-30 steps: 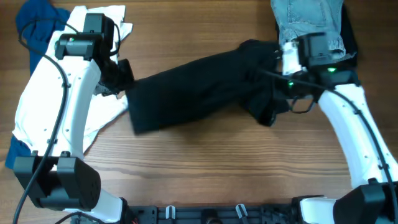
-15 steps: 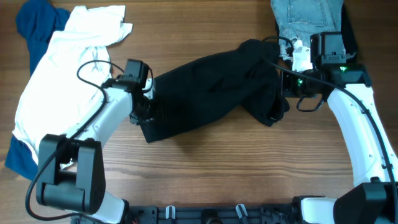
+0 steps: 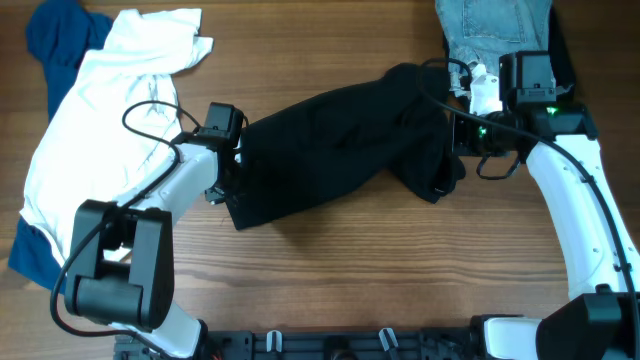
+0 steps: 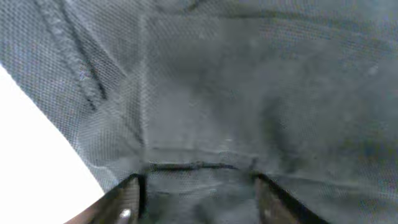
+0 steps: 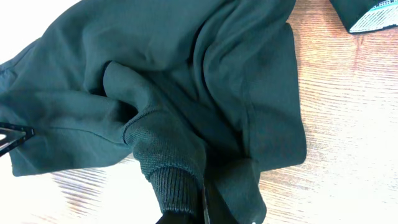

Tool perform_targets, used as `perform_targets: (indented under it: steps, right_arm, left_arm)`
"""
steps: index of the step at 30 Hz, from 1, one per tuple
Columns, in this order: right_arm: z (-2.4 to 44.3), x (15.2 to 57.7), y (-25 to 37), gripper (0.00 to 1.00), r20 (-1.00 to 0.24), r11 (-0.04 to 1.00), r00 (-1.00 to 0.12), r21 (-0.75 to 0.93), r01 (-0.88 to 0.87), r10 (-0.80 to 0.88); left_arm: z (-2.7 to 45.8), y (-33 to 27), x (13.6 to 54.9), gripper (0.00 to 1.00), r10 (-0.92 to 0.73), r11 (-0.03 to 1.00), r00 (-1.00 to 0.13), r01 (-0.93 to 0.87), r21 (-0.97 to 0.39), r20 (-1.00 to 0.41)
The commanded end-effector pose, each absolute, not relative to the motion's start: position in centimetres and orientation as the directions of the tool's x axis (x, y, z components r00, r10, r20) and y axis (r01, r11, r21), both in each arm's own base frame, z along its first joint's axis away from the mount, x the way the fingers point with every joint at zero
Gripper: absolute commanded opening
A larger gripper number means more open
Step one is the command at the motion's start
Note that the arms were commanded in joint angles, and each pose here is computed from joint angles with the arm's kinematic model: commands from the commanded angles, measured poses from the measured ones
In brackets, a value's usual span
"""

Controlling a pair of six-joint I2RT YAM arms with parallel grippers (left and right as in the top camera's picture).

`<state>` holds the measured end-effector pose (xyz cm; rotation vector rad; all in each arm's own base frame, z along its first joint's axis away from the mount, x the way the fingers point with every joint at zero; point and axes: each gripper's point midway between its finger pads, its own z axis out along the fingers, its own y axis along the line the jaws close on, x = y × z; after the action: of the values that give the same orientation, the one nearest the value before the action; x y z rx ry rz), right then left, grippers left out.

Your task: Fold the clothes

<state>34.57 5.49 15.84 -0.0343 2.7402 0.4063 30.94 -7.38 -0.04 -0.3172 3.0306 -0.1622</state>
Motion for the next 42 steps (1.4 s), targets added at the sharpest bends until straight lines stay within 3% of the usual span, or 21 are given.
perform_targets:
  steps: [1, 3, 5, 8, 13, 14, 15, 20, 21, 22, 23, 37, 39, 42]
  right_arm:
    - [15.8, 34.6, 5.7, 0.04, -0.366, 0.954, -0.93, 0.285, -0.095, 0.016]
    - [15.8, 34.7, 5.7, 0.04, -0.371, 0.954, -0.928, 0.284, -0.097, 0.017]
    - [15.8, 34.8, 5.7, 0.04, -0.373, 0.954, -0.928, 0.284, -0.097, 0.016]
    - [15.8, 34.8, 5.7, 0.04, -0.374, 0.954, -0.927, 0.284, -0.098, 0.016]
    - [15.9, 34.8, 5.7, 0.04, -0.376, 0.954, -0.927, 0.283, -0.101, 0.013]
    - [15.9, 34.8, 5.7, 0.04, -0.376, 0.954, -0.927, 0.283, -0.101, 0.013]
    - [15.9, 34.8, 5.7, 0.04, -0.376, 0.954, -0.927, 0.283, -0.102, 0.013]
    - [15.9, 34.8, 5.8, 0.04, -0.374, 0.953, -0.927, 0.284, -0.1, 0.014]
    - [15.9, 34.8, 5.8, 0.04, -0.372, 0.952, -0.928, 0.291, -0.095, 0.021]
    - [15.9, 34.8, 6.0, 0.04, -0.371, 0.949, -0.928, 0.303, -0.092, 0.029]
    - [15.9, 34.8, 6.0, 0.04, -0.371, 0.948, -0.928, 0.304, -0.09, 0.031]
    - [16.0, 34.9, 5.9, 0.04, -0.378, 0.951, -0.926, 0.293, -0.096, 0.023]
    - [16.0, 34.9, 5.9, 0.04, -0.378, 0.951, -0.925, 0.293, -0.097, 0.022]
    - [16.0, 34.9, 5.9, 0.04, -0.38, 0.951, -0.925, 0.291, -0.101, 0.018]
  left_arm:
    - [-1.8, -7.3, 30.2, 0.23, -0.222, 0.971, -0.975, -0.218, -0.1, -0.028]
    - [-1.4, -7.4, 30.4, 0.1, -0.222, 0.97, -0.975, -0.218, -0.104, -0.026]
    - [-0.5, -7.4, 30.8, 0.05, -0.221, 0.971, -0.975, -0.218, -0.103, -0.025]
    - [1.9, -7.6, 31.9, 0.06, -0.22, 0.971, -0.975, -0.216, -0.106, -0.033]
    - [4.8, -7.6, 33.2, 0.21, -0.219, 0.972, -0.973, -0.211, -0.104, -0.074]
    - [4.8, -7.6, 33.1, 0.17, -0.219, 0.972, -0.973, -0.211, -0.103, -0.072]
    - [4.8, -7.6, 33.0, 0.04, -0.219, 0.972, -0.973, -0.212, -0.102, -0.069]
    - [4.8, -7.6, 33.0, 0.04, -0.222, 0.971, -0.973, -0.215, -0.103, -0.068]
    - [4.7, -7.6, 33.0, 0.12, -0.222, 0.971, -0.973, -0.215, -0.102, -0.067]
    - [4.7, -7.6, 33.0, 0.32, -0.23, 0.969, -0.971, -0.222, -0.106, -0.065]
    - [4.7, -7.6, 33.0, 0.4, -0.245, 0.965, -0.967, -0.238, -0.107, -0.063]
    - [2.2, -7.4, 32.8, 0.53, -0.274, 0.957, -0.958, -0.263, -0.119, -0.088]
    - [2.0, -6.1, 33.2, 0.61, -0.302, 0.951, -0.948, -0.292, -0.101, -0.105]
    - [1.6, -4.5, 33.2, 0.61, -0.293, 0.953, -0.952, -0.282, -0.113, -0.09]
